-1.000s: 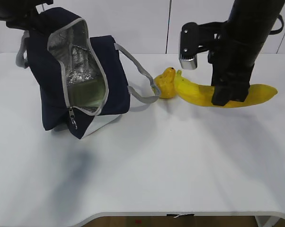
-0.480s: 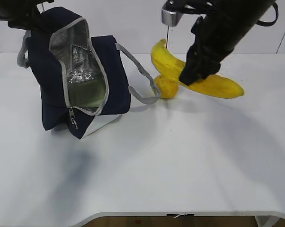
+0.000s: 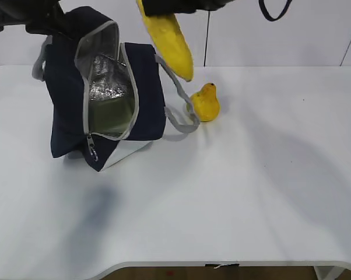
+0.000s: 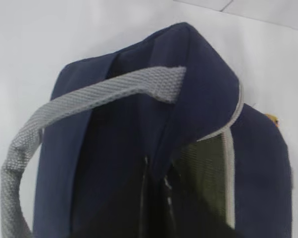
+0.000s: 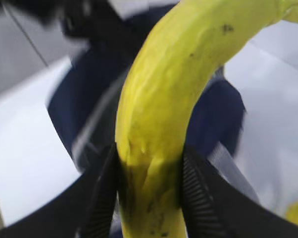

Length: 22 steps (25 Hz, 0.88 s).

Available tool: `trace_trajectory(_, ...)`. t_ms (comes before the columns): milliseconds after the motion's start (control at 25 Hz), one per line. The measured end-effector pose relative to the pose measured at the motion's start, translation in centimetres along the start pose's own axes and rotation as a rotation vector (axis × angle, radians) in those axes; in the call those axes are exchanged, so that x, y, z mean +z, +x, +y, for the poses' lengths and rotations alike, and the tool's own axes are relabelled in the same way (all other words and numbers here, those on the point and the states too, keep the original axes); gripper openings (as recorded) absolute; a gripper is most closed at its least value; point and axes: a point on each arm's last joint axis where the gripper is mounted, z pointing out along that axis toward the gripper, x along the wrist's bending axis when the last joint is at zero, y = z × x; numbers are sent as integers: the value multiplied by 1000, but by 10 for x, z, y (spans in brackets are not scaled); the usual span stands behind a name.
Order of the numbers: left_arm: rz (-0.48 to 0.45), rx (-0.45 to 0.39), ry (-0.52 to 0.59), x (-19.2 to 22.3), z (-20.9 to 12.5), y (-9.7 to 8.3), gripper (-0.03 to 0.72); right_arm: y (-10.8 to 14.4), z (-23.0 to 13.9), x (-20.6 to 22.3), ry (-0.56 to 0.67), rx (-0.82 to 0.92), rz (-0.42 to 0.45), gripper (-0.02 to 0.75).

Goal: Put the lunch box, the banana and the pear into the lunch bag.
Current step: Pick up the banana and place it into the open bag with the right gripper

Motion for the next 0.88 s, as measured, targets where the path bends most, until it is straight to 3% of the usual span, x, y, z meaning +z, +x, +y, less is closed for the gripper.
trace_trajectory(200,-26,-25,0,0,0,-3,-6,-3,2,17,-110,170,79,315)
trace_trajectory(400,-45,-44,-1,0,0,-5,-6,-15,-14,47,-109,310,148,314)
trace_trajectory(880,-61,-62,-3,0,0,-6,-6,-8,-47,114,-65,342,233,314)
